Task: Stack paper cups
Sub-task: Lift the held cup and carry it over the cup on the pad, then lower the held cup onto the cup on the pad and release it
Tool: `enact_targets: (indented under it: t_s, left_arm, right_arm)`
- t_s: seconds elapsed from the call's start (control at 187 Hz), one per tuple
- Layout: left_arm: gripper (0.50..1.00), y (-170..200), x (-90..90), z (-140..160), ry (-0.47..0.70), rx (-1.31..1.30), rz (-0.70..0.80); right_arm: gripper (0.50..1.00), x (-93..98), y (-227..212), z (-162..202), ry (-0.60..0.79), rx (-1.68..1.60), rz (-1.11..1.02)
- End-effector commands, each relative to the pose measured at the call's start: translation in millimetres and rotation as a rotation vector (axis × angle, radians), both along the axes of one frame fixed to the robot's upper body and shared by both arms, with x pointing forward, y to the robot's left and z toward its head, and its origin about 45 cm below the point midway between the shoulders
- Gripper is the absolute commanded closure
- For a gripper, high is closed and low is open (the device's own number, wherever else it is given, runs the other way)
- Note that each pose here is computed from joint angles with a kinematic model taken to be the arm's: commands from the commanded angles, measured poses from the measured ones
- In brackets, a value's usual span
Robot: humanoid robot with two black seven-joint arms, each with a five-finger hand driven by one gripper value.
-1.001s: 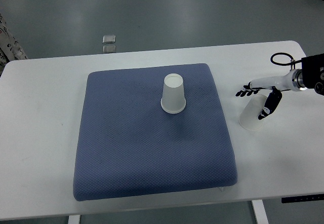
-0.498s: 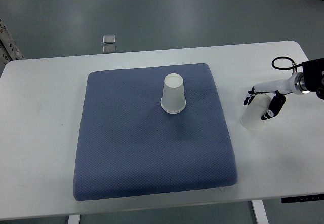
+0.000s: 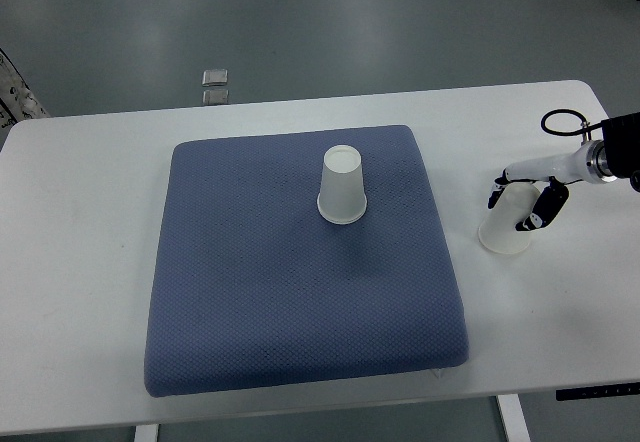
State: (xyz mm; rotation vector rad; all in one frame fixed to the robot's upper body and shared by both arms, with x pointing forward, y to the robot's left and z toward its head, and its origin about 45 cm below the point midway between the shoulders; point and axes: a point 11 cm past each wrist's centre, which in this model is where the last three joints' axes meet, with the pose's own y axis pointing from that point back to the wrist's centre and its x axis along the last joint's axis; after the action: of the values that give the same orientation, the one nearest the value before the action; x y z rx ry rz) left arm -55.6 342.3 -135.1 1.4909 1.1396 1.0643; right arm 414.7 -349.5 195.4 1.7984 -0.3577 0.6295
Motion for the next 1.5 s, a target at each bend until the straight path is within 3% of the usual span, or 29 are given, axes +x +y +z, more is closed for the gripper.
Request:
enact_targets:
  t_s: [0.0, 0.305, 0.551, 0.878, 1.493]
  left_arm:
    - [0.500, 0.0, 0.0, 0.0, 0.000, 0.000, 0.000]
    - [0.500, 0.0, 0.0, 0.0, 0.000, 0.000, 0.000]
    - [0.500, 0.0, 0.0, 0.0, 0.000, 0.000, 0.000]
    - [0.500, 0.0, 0.0, 0.0, 0.000, 0.000, 0.000]
    - [0.500, 0.0, 0.0, 0.0, 0.000, 0.000, 0.000]
  right_arm:
    - [0.844, 8.5, 1.3, 18.5, -0.032, 0.014, -0.002]
    - [0.842, 41.4, 61.0, 110.2, -0.111, 0.218, 0.101]
    - [0.838, 49.7, 161.0, 148.9, -0.100, 0.332, 0.256]
    - [0.832, 48.1, 214.6, 144.5, -0.063, 0.290, 0.349]
    - [0.822, 61.1, 208.6, 137.2, -0.080, 0.229, 0.322]
